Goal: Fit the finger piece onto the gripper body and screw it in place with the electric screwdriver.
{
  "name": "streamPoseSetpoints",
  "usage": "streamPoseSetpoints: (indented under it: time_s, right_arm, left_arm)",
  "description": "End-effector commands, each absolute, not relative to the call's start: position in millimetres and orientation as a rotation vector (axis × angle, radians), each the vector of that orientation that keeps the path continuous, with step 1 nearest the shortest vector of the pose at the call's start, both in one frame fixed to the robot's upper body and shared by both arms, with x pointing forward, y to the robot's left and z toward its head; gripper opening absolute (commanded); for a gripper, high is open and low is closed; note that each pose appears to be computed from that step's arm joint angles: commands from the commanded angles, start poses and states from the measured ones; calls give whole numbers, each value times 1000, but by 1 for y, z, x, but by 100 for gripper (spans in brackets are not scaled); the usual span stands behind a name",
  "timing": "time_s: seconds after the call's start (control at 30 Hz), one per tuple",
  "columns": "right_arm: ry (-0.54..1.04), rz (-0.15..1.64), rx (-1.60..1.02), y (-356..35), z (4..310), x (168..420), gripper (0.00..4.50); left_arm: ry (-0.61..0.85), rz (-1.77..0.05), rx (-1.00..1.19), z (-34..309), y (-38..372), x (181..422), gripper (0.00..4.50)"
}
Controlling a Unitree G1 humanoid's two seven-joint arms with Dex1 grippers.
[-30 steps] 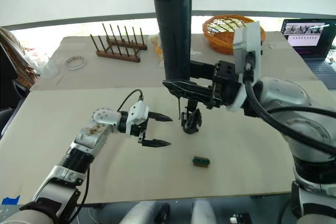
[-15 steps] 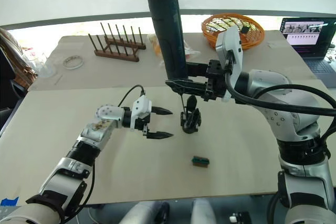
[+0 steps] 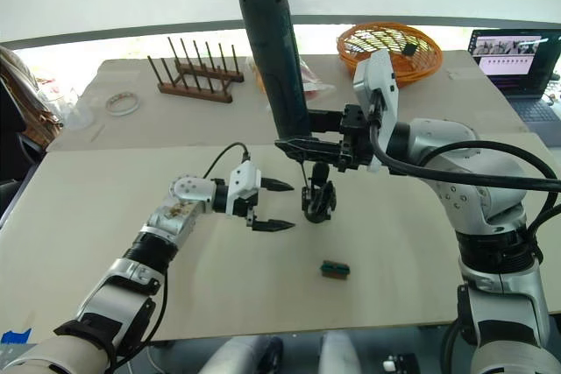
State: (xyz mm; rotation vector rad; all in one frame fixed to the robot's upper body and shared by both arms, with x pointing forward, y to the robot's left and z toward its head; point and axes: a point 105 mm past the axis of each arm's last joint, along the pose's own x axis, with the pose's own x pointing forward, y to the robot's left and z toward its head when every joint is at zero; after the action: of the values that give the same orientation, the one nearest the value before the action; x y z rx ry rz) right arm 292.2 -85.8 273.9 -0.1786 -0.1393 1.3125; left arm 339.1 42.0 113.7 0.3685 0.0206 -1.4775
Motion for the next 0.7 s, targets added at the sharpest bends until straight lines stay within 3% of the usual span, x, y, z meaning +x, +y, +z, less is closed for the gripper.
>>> streamPoseSetpoints:
  time_s: [0.03, 0.7]
  right_arm:
    - [-207, 1323, -212, -87, 288, 285, 191]
    - [-181, 1314, -231, -92, 278, 287, 191]
  left_arm:
    - [-27, -1491, 405, 124, 38, 339, 450]
    - [-41, -1508, 402, 127, 32, 336, 450]
